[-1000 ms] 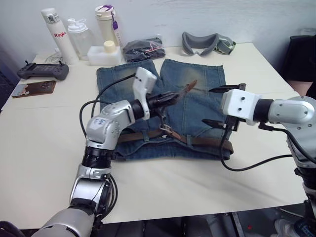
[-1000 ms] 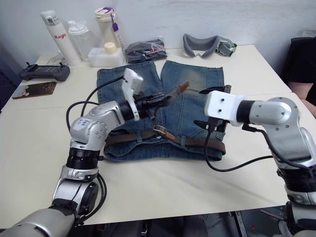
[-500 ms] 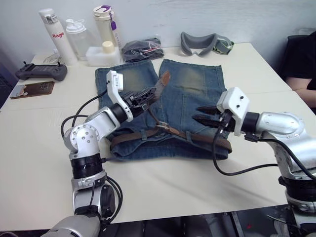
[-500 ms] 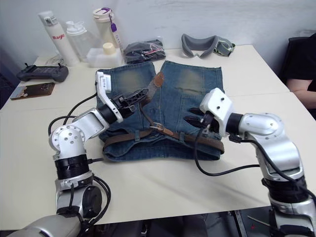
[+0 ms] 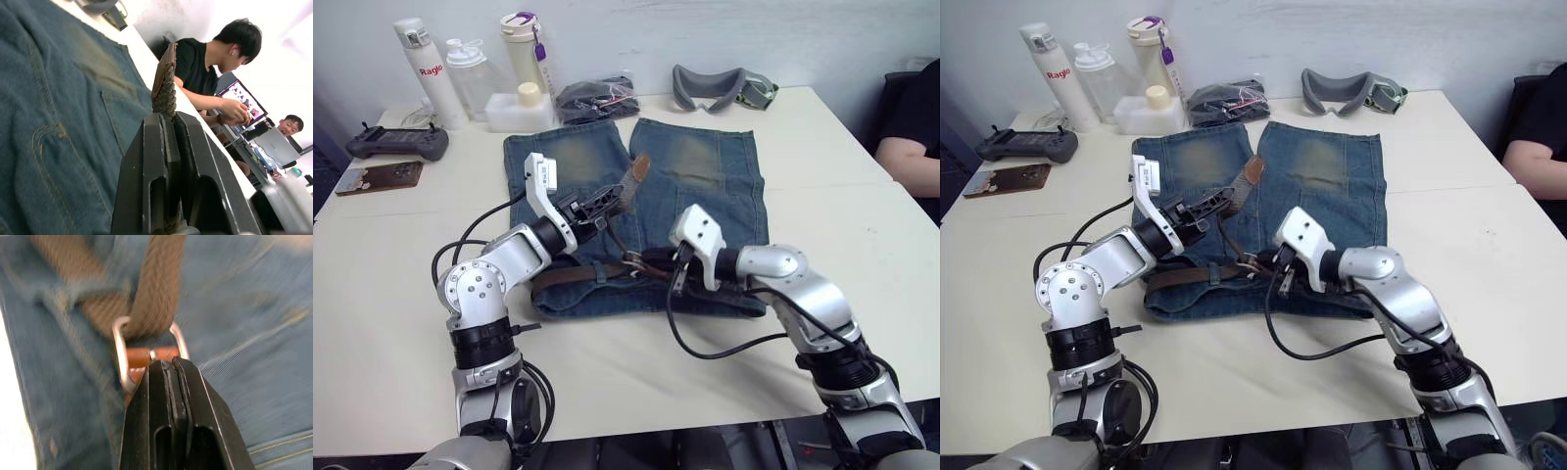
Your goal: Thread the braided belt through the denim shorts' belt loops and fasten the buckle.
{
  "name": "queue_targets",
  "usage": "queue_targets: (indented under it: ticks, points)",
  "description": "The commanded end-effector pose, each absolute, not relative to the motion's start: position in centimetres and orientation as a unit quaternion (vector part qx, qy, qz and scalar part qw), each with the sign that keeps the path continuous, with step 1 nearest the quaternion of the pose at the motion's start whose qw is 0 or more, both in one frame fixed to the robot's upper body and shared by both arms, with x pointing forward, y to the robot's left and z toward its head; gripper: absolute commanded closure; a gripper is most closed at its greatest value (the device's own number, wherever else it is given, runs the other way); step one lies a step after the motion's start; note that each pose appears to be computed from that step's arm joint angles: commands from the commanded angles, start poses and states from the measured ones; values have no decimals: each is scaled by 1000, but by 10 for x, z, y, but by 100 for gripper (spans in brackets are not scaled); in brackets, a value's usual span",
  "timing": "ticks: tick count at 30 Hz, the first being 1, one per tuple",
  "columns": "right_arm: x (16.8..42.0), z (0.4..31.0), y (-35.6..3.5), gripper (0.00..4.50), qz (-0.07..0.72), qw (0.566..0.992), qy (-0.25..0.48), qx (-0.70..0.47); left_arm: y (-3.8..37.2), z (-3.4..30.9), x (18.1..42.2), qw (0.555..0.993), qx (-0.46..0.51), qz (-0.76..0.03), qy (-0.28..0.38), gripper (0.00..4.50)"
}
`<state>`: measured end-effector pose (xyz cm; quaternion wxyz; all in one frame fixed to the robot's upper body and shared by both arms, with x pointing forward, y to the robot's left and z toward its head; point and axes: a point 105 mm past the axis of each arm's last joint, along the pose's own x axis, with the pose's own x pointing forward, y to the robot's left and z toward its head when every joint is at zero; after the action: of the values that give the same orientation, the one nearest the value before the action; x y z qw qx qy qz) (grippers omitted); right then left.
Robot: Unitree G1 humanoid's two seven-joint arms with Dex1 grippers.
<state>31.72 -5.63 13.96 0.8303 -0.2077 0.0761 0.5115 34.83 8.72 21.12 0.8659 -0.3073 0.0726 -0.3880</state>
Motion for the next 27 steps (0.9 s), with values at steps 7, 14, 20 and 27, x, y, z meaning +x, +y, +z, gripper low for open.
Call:
queue_targets:
  ticks: [7,14,20,27]
  points:
    - [312,162,-66,446,499,846,27,-185,90,219,338,868,-273,-411,63,450]
    - [322,200,-108,446,427,902,33,-51,91,215,340,868,-272,-410,66,450]
    - [320,197,-122,446,407,904,29,-131,86,213,337,863,-268,-422,72,450]
    - [315,190,-110,446,435,892,47,-113,88,209,331,865,-246,-431,79,450]
